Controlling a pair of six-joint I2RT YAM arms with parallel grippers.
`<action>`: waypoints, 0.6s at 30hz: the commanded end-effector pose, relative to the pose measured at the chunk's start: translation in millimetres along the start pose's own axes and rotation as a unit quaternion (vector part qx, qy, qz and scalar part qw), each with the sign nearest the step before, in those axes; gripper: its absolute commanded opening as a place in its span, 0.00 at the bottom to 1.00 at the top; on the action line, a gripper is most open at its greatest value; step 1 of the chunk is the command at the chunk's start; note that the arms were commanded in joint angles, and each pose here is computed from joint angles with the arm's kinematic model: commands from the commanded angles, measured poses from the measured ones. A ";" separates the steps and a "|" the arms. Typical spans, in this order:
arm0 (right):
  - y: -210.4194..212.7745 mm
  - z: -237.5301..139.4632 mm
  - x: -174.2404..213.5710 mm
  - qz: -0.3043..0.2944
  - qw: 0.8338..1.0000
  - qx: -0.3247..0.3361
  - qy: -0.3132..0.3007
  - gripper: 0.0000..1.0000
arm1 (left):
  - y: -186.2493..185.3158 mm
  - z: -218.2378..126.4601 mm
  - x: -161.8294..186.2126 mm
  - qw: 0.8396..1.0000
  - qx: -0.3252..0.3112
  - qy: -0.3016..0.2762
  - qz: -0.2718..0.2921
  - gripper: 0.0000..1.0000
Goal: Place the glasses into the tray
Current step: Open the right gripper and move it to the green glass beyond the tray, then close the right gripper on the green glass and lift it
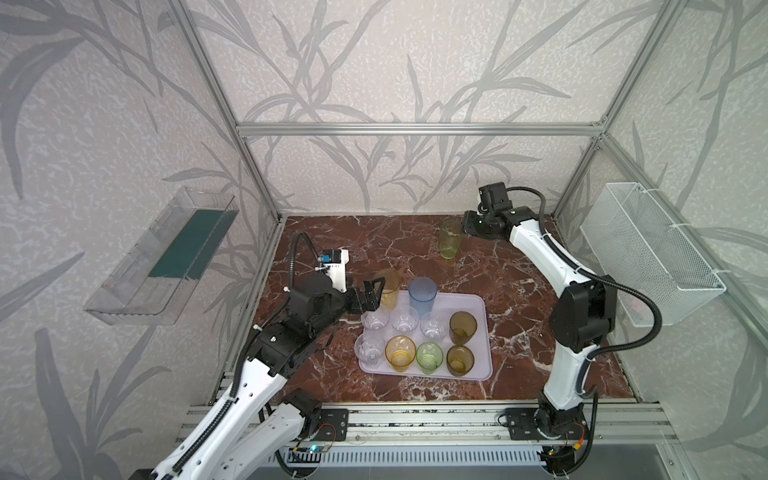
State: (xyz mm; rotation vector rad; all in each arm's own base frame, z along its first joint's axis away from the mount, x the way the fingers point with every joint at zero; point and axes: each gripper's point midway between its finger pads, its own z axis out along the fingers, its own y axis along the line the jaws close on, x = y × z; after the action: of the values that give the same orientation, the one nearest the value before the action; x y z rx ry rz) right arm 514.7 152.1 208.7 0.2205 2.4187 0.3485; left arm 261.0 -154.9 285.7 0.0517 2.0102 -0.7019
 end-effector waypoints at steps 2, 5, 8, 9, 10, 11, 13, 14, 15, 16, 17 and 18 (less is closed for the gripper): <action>-2.9 15.9 -4.1 0.009 1.000 -0.002 0.016 0.56 | -13.9 2.2 -12.5 1.000 0.026 -0.011 0.011 0.99; -8.5 29.6 -3.3 0.008 1.000 0.014 0.024 0.55 | -13.9 5.9 -11.7 1.000 0.026 -0.008 0.013 0.99; -9.3 43.2 -1.3 0.013 0.999 0.012 0.034 0.51 | -13.1 8.8 -12.0 1.000 0.024 -0.009 0.013 0.99; -9.4 47.4 -0.9 0.016 0.999 0.009 0.037 0.51 | -12.3 10.2 -11.6 1.000 0.023 -0.008 0.013 0.99; -8.7 50.2 -0.6 0.016 0.999 0.007 0.039 0.51 | -12.0 11.2 -11.6 1.000 0.022 -0.007 0.014 0.99; -9.1 53.5 0.0 0.016 0.999 0.008 0.042 0.50 | -11.3 12.8 -10.8 1.000 0.020 -0.005 0.015 0.99; -10.7 57.2 0.6 0.015 0.999 0.013 0.045 0.48 | -11.0 15.0 -10.0 1.000 0.019 -0.003 0.016 0.99; -11.5 58.9 1.1 0.014 0.999 0.015 0.046 0.46 | -10.5 16.4 -9.3 1.000 0.018 -0.001 0.016 0.99; -11.9 60.6 1.7 0.014 0.999 0.016 0.047 0.46 | -10.2 17.5 -8.8 1.000 0.018 0.001 0.016 0.99; -12.1 61.7 1.7 0.014 0.999 0.016 0.046 0.44 | -9.5 18.1 -8.3 1.000 0.016 0.001 0.017 0.99; -12.5 63.6 2.3 0.014 0.999 0.017 0.048 0.41 | -8.5 18.8 -7.9 1.000 0.014 0.001 0.017 0.99; -12.6 65.0 2.7 0.013 0.999 0.017 0.049 0.38 | -6.8 19.8 -6.3 1.000 0.011 0.002 0.017 0.99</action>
State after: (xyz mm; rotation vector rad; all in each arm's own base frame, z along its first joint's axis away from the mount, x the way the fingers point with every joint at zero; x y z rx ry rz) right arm 549.9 154.7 150.5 0.2568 2.5243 0.3362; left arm 275.0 -167.6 270.6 0.0814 2.0545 -0.7029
